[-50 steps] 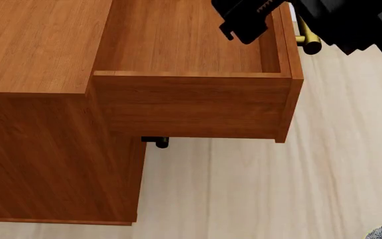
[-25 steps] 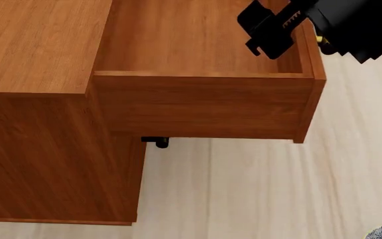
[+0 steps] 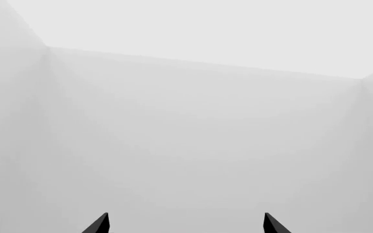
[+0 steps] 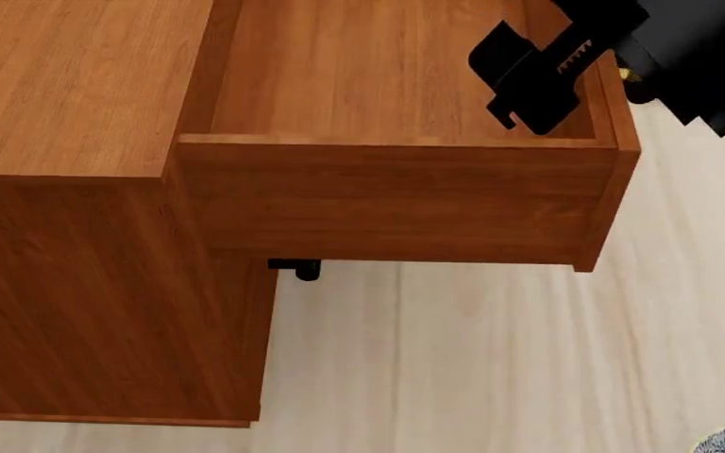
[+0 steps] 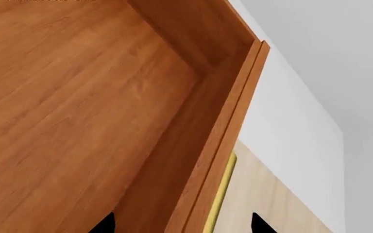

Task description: Close the bottom drawer of the cabinet and open the top drawer.

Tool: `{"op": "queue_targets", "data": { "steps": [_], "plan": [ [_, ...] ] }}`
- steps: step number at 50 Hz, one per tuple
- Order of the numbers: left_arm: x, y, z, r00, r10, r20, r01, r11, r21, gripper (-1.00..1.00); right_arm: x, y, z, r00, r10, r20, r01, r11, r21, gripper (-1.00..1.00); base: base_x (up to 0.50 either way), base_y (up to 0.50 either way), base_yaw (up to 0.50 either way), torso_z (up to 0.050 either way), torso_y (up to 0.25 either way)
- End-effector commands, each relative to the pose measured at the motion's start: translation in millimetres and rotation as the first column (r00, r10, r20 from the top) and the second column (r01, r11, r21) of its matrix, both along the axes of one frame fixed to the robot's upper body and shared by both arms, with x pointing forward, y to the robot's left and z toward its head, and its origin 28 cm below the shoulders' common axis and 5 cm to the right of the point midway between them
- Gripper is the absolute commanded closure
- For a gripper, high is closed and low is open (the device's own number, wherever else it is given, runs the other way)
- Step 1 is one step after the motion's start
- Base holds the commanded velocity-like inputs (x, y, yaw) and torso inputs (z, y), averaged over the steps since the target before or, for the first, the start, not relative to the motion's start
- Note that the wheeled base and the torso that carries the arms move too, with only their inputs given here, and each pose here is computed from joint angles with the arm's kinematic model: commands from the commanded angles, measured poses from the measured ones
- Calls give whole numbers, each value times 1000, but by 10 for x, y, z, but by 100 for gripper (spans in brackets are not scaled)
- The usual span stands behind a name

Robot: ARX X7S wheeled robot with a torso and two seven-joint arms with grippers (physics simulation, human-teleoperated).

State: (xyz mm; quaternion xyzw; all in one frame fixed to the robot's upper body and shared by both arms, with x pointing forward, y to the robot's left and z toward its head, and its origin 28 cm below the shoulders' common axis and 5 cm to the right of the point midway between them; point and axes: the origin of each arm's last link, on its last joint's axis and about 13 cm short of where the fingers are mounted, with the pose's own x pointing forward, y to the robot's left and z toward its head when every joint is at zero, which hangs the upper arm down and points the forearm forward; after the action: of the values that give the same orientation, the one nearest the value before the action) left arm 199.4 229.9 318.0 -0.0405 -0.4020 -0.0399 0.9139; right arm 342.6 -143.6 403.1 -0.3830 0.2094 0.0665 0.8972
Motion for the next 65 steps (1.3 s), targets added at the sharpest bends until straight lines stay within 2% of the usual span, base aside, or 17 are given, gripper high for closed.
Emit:
{"op": "queue_targets", "data": {
  "steps": [1, 9, 27, 46, 65],
  "plan": [
    [3, -13, -5, 1000, -4, -1, 4, 1000, 2, -100, -80, -346, -40, 986, -169, 0, 168, 984, -58, -100, 0, -4, -9, 0, 0],
    [0, -21, 3, 1000, -6, 0, 6, 1000, 4, -100, -115, -392, -7, 982, -187, 11, 188, 981, -54, -100, -4, -4, -10, 1, 5],
    [-16, -40, 38, 1000, -14, 6, 14, 1000, 3, -100, -279, -431, 325, 973, -211, 89, 215, 976, -35, -100, -4, -5, -11, 1, 7],
    [-33, -42, 80, 1000, -19, 16, 19, 1000, 1, -100, -447, -408, 687, 961, -202, 186, 203, 979, 14, -100, -1, -3, -5, 1, 3],
    [-62, -33, 104, 1000, -17, 25, 17, 1000, -2, -100, -646, -472, 844, 946, -212, 246, 201, 977, 73, -100, 0, 0, 0, 0, 0]
  ]
}}
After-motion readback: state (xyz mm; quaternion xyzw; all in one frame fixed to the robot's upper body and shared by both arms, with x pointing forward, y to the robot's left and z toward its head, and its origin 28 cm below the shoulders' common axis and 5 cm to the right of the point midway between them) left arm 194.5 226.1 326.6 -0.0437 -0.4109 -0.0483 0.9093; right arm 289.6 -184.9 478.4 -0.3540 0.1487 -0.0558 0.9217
